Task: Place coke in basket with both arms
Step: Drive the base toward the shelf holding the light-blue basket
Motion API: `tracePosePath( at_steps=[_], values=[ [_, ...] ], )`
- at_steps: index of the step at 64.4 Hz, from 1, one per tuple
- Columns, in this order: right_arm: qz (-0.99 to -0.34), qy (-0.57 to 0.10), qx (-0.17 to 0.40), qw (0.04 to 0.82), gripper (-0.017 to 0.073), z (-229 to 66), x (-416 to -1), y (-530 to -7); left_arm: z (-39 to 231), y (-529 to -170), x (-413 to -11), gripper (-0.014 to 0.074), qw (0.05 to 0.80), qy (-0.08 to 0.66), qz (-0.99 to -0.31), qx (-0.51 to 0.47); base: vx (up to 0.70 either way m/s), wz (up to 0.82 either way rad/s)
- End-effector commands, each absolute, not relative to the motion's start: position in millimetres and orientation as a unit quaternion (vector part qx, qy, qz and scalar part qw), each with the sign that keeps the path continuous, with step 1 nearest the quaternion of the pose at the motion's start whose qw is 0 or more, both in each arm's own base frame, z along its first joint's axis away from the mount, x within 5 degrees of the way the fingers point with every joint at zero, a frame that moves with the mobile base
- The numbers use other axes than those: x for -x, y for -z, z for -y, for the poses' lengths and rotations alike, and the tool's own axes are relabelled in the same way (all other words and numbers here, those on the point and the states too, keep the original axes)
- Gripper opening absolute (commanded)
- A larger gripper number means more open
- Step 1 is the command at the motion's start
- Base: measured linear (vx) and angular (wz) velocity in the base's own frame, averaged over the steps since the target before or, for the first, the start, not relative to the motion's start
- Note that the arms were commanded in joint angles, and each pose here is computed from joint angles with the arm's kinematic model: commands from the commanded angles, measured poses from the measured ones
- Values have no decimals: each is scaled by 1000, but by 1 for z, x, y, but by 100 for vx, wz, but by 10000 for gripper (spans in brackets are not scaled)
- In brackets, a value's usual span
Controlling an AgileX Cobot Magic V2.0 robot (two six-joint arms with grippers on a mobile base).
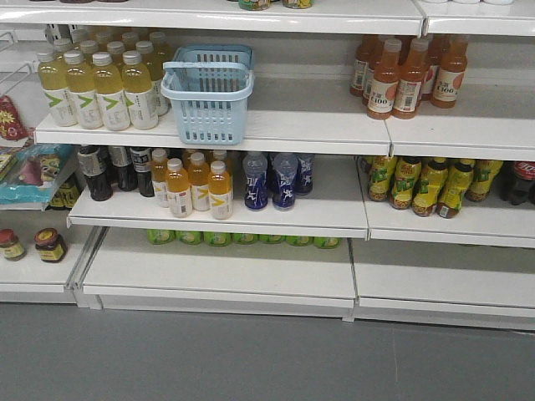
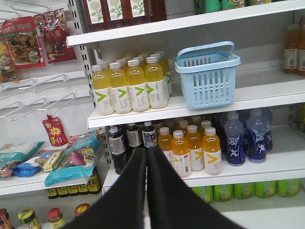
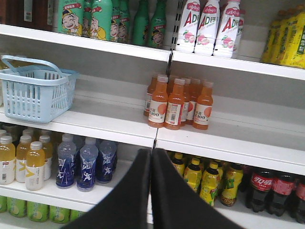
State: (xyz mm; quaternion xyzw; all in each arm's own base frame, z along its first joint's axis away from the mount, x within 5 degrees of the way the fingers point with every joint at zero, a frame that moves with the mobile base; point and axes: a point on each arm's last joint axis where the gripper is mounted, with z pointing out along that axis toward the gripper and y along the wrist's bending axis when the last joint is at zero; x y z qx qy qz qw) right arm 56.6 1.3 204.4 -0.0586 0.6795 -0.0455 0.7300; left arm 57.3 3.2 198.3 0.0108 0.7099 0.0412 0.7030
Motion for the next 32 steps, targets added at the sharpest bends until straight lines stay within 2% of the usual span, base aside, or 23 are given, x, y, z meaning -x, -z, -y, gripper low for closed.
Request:
tracePosePath(
  at_steps=[1,32],
  values=[
    [-649,53,56,757,-2,-1,-55,-208,-1,-200,-59,-6,714,-27,-699,-13,16,-6],
    [-649,53,56,757,-2,-1,-55,-208,-1,-200,-59,-6,714,-27,-699,-13,15,-4]
  ],
)
